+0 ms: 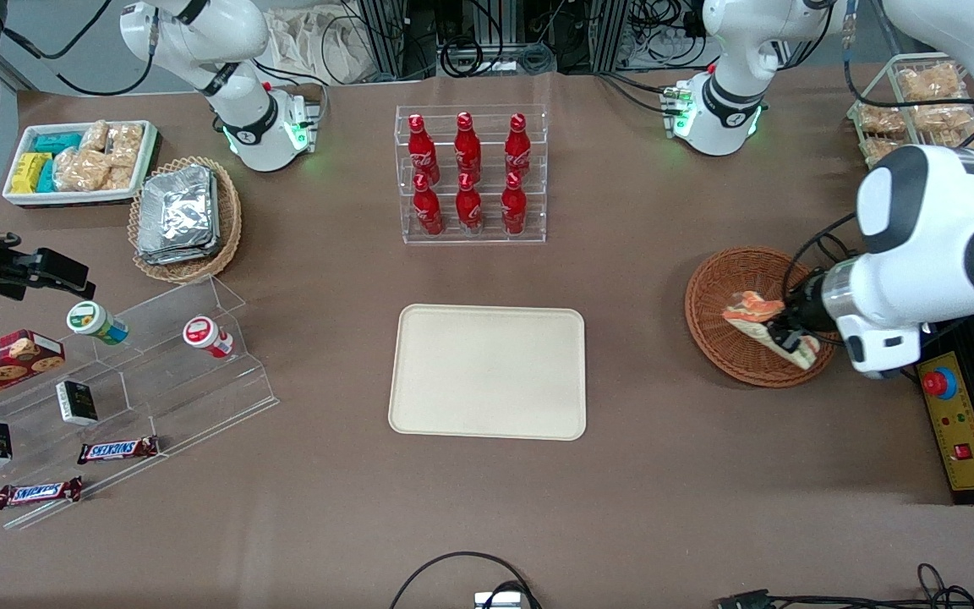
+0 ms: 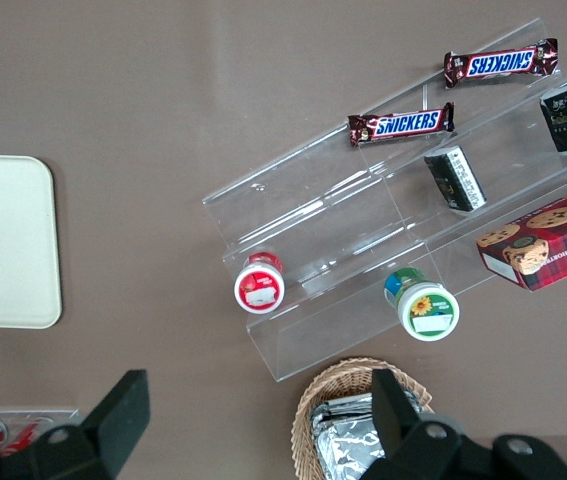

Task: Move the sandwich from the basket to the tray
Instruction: 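Close the left gripper on the sandwich and lift it, then carry the sandwich over the cream tray and lower it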

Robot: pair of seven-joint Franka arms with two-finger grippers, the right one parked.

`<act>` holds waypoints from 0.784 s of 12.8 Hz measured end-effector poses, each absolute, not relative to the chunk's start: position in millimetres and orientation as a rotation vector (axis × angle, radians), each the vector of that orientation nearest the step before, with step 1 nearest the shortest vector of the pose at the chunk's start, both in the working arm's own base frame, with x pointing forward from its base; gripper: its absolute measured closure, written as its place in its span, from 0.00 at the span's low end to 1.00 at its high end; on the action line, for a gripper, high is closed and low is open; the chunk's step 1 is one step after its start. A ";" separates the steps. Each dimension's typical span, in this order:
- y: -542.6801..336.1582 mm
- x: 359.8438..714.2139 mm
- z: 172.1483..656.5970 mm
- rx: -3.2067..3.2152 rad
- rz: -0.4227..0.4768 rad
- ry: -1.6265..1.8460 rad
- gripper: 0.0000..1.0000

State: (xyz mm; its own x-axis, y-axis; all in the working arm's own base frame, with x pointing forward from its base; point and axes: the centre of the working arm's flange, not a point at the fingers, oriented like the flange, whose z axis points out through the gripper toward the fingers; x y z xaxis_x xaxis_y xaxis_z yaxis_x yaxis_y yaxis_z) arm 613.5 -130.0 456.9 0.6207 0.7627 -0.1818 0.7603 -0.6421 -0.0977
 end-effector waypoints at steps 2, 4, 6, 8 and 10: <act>-196.2 619.7 454.2 -2.918 0.341 -1.165 0.81; -260.9 618.6 432.2 -2.994 0.334 -0.975 0.81; -333.9 612.8 402.5 -3.075 0.288 -0.786 0.81; -385.4 609.5 363.7 -3.140 0.276 -0.698 0.81; -416.8 605.7 319.5 -3.188 0.288 -0.630 0.81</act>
State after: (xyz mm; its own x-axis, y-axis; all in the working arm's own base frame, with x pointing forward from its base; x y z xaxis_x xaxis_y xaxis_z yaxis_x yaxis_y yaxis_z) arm 605.7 -416.8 319.5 0.9102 0.3653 -0.1951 0.3865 -0.9185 0.0835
